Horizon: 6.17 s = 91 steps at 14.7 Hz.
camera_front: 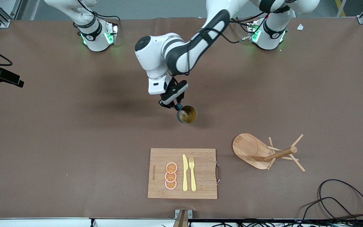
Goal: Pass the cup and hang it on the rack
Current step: 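Carry the teal mug with the left gripper toward the wooden rack, then lower the mug handle onto a rack peg with the left gripper, then open the left gripper and draw it back from the mug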
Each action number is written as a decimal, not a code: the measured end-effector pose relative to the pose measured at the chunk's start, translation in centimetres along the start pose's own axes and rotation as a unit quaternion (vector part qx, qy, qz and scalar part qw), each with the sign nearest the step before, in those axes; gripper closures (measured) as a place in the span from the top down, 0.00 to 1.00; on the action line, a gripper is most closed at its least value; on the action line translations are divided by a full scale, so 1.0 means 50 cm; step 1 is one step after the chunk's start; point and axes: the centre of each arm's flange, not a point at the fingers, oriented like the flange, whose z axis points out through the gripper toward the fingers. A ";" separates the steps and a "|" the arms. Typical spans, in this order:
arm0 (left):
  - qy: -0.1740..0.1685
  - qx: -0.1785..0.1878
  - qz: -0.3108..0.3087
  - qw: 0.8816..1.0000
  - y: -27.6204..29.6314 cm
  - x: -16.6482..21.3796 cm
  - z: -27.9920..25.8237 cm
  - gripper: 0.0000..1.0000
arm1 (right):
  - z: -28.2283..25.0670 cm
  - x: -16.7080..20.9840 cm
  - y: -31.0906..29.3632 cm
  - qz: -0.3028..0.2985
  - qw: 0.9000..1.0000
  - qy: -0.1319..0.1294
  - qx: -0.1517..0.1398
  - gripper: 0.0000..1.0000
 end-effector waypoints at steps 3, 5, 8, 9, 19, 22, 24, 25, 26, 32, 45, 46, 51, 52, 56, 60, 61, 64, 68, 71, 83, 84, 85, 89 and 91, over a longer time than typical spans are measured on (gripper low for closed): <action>-0.091 -0.019 -0.022 0.995 -0.011 0.133 -0.080 0.21 | -0.009 -0.006 0.001 0.000 1.000 0.006 0.001 1.00; -0.152 -0.037 -0.035 0.987 -0.027 0.237 -0.116 0.21 | -0.017 -0.012 0.004 0.001 1.000 0.009 0.001 1.00; -0.246 -0.076 -0.055 0.965 -0.061 0.399 -0.140 0.21 | -0.028 -0.029 0.012 0.004 1.000 0.012 0.003 1.00; -0.275 -0.090 -0.064 0.955 -0.075 0.453 -0.139 0.21 | -0.035 -0.041 0.016 0.005 1.000 0.015 0.003 1.00; -0.491 -0.240 -0.150 0.824 -0.247 0.851 -0.051 0.21 | -0.054 -0.093 0.005 -0.003 1.000 0.015 0.005 1.00; -0.530 -0.260 -0.129 0.797 -0.313 0.905 0.010 0.21 | -0.051 -0.099 0.000 -0.006 1.000 0.003 0.004 1.00; -0.544 -0.267 -0.121 0.786 -0.349 0.926 0.061 0.21 | -0.051 -0.099 0.000 -0.006 1.000 0.002 0.004 1.00; -0.548 -0.269 -0.116 0.783 -0.363 0.931 0.083 0.21 | -0.052 -0.099 0.000 -0.006 1.000 0.003 0.004 1.00; -0.551 -0.270 -0.112 0.782 -0.375 0.933 0.103 0.21 | -0.055 -0.100 0.000 -0.006 1.000 0.005 0.004 1.00; -0.560 -0.282 -0.088 0.774 -0.444 0.964 0.172 0.21 | -0.070 -0.102 0.004 -0.010 1.000 0.014 0.004 1.00; -0.553 -0.319 -0.066 0.767 -0.536 1.025 0.285 0.21 | -0.070 -0.102 0.015 -0.018 1.000 0.012 0.005 1.00; -0.552 -0.322 -0.063 0.767 -0.540 1.027 0.294 0.21 | -0.070 -0.101 0.015 -0.017 1.000 0.012 0.005 1.00; -0.547 -0.351 -0.060 0.757 -0.561 1.045 0.324 0.21 | -0.065 -0.101 0.015 -0.017 1.000 0.010 0.005 1.00; -0.546 -0.356 -0.061 0.756 -0.566 1.049 0.329 0.21 | -0.063 -0.101 0.014 -0.017 1.000 0.008 0.005 1.00; -0.546 -0.369 -0.064 0.749 -0.579 1.058 0.349 0.21 | -0.061 -0.100 0.013 -0.022 1.000 0.007 0.005 1.00; -0.549 -0.371 -0.065 0.747 -0.577 1.055 0.354 0.35 | -0.061 -0.100 0.013 -0.022 1.000 0.008 0.005 1.00; -0.549 -0.371 -0.065 0.746 -0.577 1.055 0.354 0.47 | -0.062 -0.099 0.013 -0.022 1.000 0.010 0.005 1.00; -0.549 -0.372 -0.065 0.746 -0.576 1.056 0.352 0.74 | -0.063 -0.097 0.013 -0.023 1.000 0.015 0.005 1.00; -0.557 -0.353 -0.095 0.746 -0.571 1.070 0.316 1.00 | -0.064 -0.097 0.011 -0.024 1.000 0.016 0.005 1.00; -0.549 -0.330 -0.111 0.760 -0.573 1.089 0.229 1.00 | -0.063 -0.096 0.010 -0.024 1.000 0.016 0.005 1.00; -0.275 -0.156 0.171 0.933 -0.606 1.052 -0.127 1.00 | -0.058 -0.096 0.008 -0.025 1.000 0.013 0.005 1.00; -0.255 -0.149 0.204 0.933 -0.617 1.057 -0.138 1.00 | -0.058 -0.096 0.008 -0.025 1.000 0.013 0.005 1.00; -0.239 -0.140 0.232 0.932 -0.628 1.063 -0.144 1.00 | -0.058 -0.096 0.008 -0.025 1.000 0.013 0.005 1.00; -0.191 -0.101 0.326 0.920 -0.646 1.071 -0.162 1.00 | -0.058 -0.096 0.008 -0.026 1.000 0.012 0.005 1.00; -0.175 -0.094 0.354 0.914 -0.645 1.064 -0.185 1.00 | -0.058 -0.096 0.008 -0.026 1.000 0.012 0.005 1.00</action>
